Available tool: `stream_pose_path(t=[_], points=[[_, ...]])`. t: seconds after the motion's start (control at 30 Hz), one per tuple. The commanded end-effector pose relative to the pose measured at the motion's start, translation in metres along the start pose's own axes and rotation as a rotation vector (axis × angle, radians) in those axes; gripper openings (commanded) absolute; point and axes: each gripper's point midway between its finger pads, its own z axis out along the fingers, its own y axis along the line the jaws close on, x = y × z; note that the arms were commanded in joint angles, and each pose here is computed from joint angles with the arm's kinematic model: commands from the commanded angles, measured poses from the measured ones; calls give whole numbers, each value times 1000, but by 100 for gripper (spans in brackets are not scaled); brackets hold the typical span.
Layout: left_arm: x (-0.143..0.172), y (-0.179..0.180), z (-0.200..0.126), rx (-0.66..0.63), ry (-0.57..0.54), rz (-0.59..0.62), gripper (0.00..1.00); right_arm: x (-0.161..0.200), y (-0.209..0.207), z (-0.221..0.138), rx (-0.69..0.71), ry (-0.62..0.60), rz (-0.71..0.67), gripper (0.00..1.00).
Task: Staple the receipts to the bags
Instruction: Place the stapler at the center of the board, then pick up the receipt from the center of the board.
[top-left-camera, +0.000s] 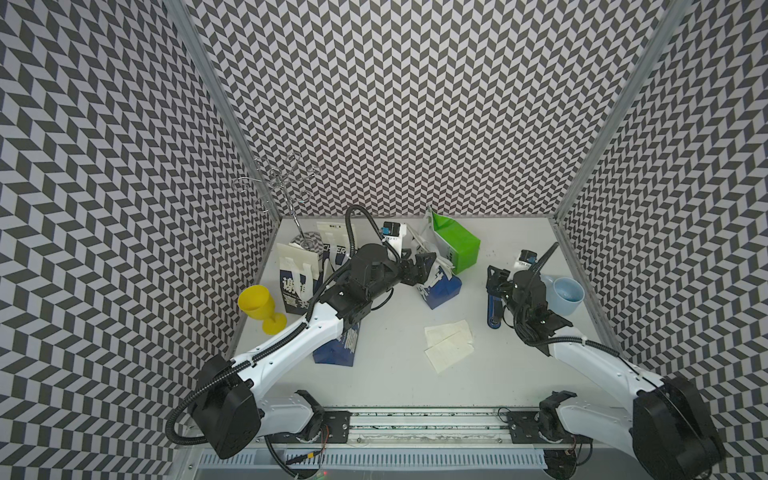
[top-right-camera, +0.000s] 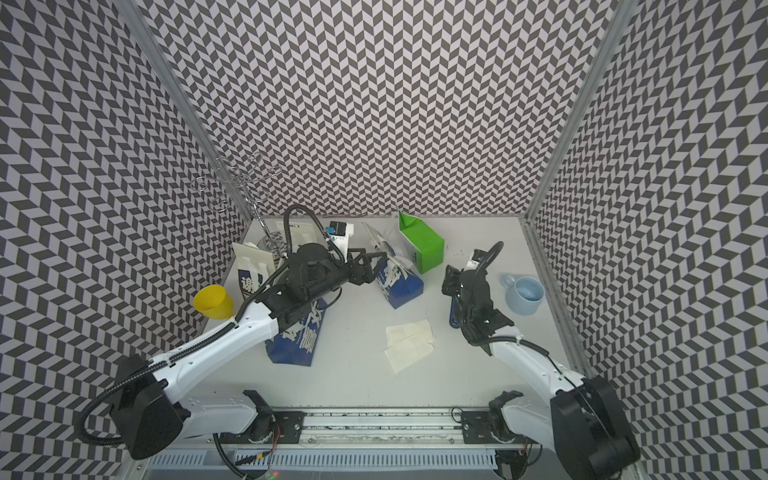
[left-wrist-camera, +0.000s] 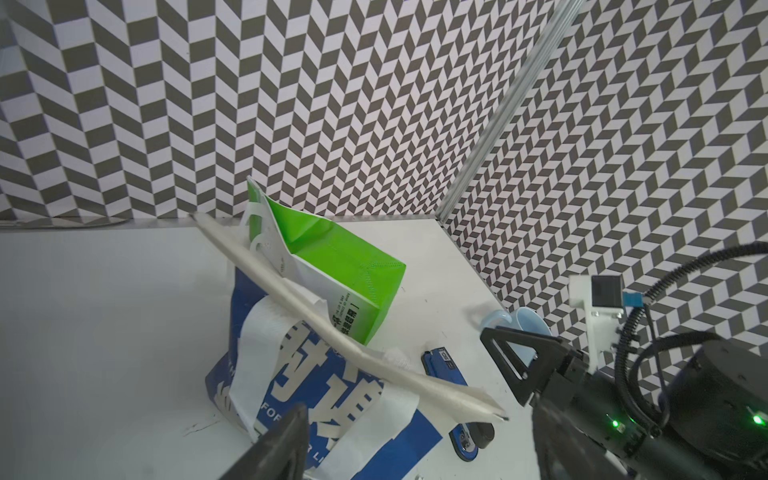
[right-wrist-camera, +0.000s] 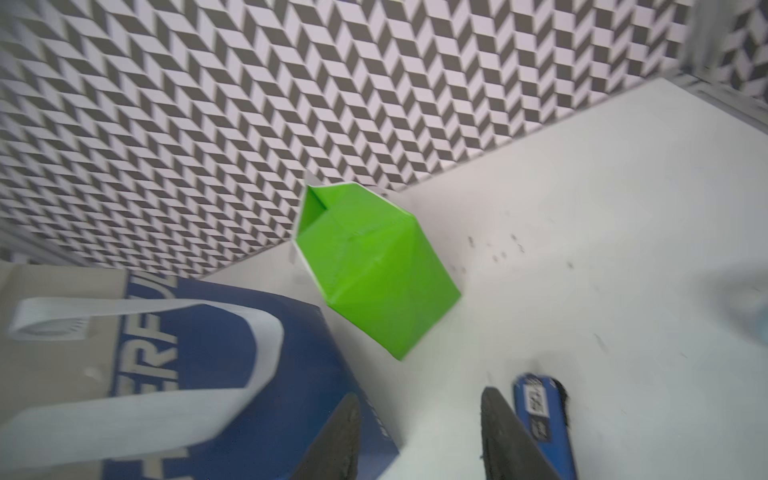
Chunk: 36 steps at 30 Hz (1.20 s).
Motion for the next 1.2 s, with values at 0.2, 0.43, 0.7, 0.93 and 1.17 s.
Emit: stream_pose_path(t=[0.2,0.43,0.7,0.93,1.17], points=[[9,-8,9,58,53,-42,90,34,64,32,-323,95,-34,42],[14,-7,9,61,80,-25,91,88,125,-17,-563,199,-179,42],[30,24,-8,-85,130,-24,72,88,170,-57,-741,220,-137,42],[29,41,-9,-167,116,38,57,58,127,-37,-417,157,-191,44],[29,46,4,-172,104,125,17,118,51,-19,-158,414,-124,46]])
